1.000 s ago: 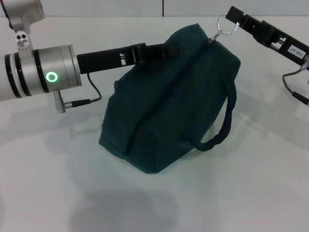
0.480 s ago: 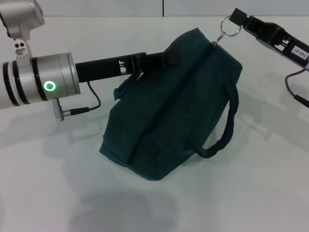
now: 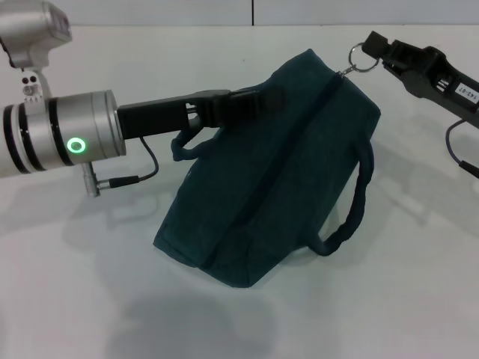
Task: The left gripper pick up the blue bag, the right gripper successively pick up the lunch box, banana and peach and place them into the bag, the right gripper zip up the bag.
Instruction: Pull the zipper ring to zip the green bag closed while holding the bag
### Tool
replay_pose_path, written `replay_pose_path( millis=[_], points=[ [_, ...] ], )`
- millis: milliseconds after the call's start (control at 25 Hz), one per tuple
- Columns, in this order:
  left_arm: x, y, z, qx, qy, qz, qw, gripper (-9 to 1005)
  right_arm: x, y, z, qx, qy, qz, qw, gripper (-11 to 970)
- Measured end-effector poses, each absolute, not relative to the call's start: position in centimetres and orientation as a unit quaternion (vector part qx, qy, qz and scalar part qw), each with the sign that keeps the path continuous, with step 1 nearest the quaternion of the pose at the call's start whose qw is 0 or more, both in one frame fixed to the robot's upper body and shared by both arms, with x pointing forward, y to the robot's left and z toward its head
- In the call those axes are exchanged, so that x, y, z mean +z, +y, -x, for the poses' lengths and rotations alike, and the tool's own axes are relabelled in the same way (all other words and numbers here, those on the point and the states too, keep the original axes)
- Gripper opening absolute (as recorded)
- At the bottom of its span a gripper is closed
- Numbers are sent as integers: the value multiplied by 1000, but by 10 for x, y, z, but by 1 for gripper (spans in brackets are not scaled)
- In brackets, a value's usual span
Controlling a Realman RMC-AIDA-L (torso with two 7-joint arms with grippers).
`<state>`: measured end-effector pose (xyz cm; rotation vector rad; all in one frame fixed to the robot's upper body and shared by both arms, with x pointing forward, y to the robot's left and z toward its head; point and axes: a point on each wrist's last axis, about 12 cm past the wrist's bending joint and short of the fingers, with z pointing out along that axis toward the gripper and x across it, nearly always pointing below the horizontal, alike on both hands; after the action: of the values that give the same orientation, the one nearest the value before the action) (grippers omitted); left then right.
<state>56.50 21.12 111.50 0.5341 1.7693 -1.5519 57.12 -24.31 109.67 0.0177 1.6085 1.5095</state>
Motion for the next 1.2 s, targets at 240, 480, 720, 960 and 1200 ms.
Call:
replay_pose_path(
  millis=[240, 480, 720, 960, 1200],
  points=[
    [1114, 211, -558, -607, 668, -227, 365, 58, 1087, -248, -568, 618, 661, -55, 422, 43],
    [1116, 209, -552, -618, 650, -255, 361, 58, 1081, -249, -568, 615, 669, -82, 410, 43],
    [1119, 210, -548, -628, 633, -261, 369, 57, 1076, -251, -568, 608, 677, -97, 404, 44],
    [1119, 211, -548, -628, 631, -259, 374, 57, 1076, -248, -568, 608, 679, -93, 401, 44],
    [1120, 212, -551, -622, 633, -252, 385, 56, 1080, -245, -568, 615, 672, -83, 405, 45]
  ],
)
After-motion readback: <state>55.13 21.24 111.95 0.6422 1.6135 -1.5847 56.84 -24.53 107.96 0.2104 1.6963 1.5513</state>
